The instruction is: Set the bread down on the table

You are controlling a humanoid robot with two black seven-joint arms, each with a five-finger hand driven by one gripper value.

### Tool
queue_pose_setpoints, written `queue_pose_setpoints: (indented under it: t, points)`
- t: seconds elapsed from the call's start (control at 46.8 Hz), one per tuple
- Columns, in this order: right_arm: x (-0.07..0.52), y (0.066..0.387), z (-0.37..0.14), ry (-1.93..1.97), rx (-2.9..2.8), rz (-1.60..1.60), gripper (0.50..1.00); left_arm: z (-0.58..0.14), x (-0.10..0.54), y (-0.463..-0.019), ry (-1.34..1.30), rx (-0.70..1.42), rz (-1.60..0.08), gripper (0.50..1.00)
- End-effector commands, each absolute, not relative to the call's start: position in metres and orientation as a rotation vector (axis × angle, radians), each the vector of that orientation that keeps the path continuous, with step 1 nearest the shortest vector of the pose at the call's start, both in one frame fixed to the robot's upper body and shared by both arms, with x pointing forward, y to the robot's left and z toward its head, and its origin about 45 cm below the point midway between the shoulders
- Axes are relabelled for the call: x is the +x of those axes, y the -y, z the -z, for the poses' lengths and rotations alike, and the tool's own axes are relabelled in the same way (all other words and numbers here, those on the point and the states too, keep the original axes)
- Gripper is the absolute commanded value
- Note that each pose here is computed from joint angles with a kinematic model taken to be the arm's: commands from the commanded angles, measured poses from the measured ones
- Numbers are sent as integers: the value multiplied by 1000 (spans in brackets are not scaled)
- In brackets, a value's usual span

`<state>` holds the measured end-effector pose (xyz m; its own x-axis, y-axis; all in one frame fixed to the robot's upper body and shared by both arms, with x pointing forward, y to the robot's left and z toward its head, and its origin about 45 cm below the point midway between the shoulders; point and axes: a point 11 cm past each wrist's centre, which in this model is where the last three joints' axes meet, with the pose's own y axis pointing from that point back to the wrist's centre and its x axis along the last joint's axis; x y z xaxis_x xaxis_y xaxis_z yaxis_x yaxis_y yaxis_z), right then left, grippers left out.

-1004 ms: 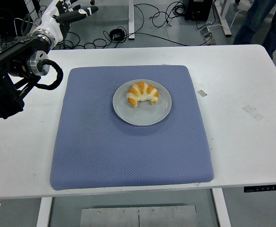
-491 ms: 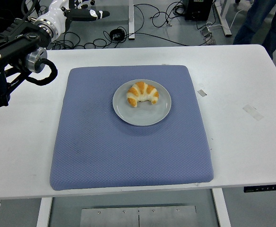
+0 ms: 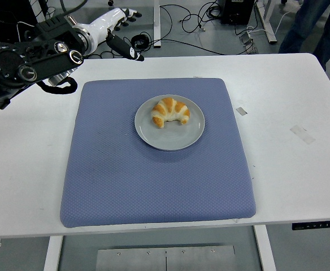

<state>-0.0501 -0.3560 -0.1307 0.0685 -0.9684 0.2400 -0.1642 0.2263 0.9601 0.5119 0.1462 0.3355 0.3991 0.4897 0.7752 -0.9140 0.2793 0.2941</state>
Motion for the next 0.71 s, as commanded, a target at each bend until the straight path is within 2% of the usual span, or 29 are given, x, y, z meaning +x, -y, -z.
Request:
queue_pose_setpoints:
  t: [0.0,0.321,0.513,0.684]
  points:
    - [-50,356,131,1358,1182,892,1000,-326,508,-134,652,878,-989,972]
    - [-50,356,131,1357,1182,892,1000,-312,476,-72,856,875,-756,977]
    - [-50,356,131,1357,1182,892,1000,-296,467,-62,941,987,-627,977]
    - [-50,356,131,1358,1182,892,1000,-288,464,-61,947,1015,-593,975]
